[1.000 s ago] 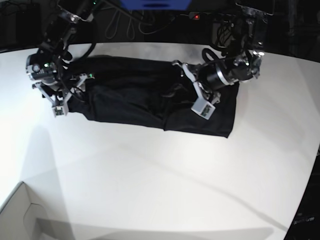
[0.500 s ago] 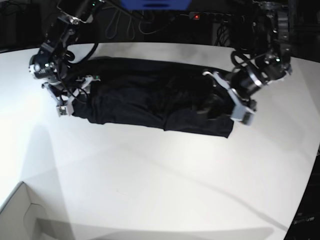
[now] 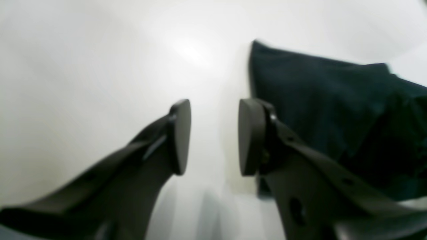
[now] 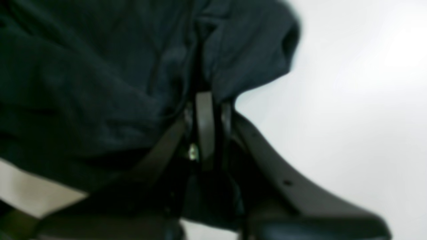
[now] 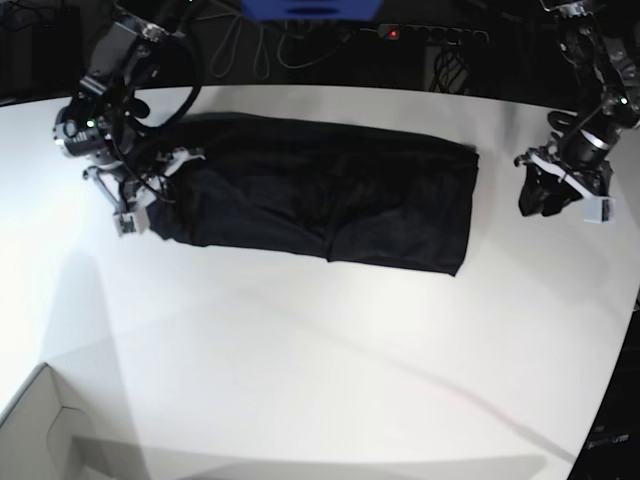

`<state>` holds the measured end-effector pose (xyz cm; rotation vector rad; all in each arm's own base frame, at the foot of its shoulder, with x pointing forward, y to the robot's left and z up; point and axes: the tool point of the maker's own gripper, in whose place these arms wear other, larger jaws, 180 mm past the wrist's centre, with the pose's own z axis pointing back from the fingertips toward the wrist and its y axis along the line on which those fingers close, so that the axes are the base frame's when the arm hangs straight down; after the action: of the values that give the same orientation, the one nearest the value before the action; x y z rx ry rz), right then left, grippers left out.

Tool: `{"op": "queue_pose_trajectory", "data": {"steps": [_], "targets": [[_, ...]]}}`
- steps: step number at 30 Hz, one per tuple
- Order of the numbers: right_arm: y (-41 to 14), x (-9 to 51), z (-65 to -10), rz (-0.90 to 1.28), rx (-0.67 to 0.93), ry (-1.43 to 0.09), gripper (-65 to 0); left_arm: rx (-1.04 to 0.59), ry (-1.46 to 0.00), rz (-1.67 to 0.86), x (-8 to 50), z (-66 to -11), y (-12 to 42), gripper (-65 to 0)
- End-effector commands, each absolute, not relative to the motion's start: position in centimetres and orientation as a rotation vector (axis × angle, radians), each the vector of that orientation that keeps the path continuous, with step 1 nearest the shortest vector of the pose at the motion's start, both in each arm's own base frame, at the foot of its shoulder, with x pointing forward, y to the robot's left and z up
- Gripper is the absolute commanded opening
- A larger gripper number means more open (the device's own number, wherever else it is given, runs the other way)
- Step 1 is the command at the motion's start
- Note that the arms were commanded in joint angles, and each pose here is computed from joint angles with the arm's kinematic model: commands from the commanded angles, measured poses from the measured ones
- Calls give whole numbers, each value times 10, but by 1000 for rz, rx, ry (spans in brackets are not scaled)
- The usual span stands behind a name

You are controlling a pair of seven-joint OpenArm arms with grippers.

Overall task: Layout the t-shirt on the table in an organized manner, then fold the t-shirt properly
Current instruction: 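Grasp the strip end with the right gripper and fold it over toward the left gripper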

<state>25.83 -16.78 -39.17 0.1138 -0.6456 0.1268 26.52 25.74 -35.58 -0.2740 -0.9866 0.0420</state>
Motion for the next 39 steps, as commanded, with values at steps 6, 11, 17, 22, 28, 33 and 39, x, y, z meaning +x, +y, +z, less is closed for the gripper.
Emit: {"op": "queue_pose_trajectory", "data": {"steps": [6, 11, 17, 22, 28, 33, 39], "targets": [[-114, 286, -334, 312, 147, -830, -650, -285, -1021, 43, 271, -349, 260, -416], [-61, 290, -321, 459, 226, -867, -650, -288, -1042, 42, 280, -344, 260, -416], [-7, 291, -304, 608, 310, -913, -650, -289, -1032, 46, 278, -347, 261, -416], [55, 287, -276, 763, 427, -1021, -650, -285, -1011, 43, 268, -352, 260, -416], [92, 299, -277, 853, 489, -1022, -650, -273, -1000, 26, 258, -351, 259, -416], [102, 317, -285, 830, 528, -1022, -650, -263, -987, 11, 247, -350, 257, -416], [121, 320, -289, 878, 565, -1017, -650, -268, -983, 10, 247, -352, 255, -416]]}}
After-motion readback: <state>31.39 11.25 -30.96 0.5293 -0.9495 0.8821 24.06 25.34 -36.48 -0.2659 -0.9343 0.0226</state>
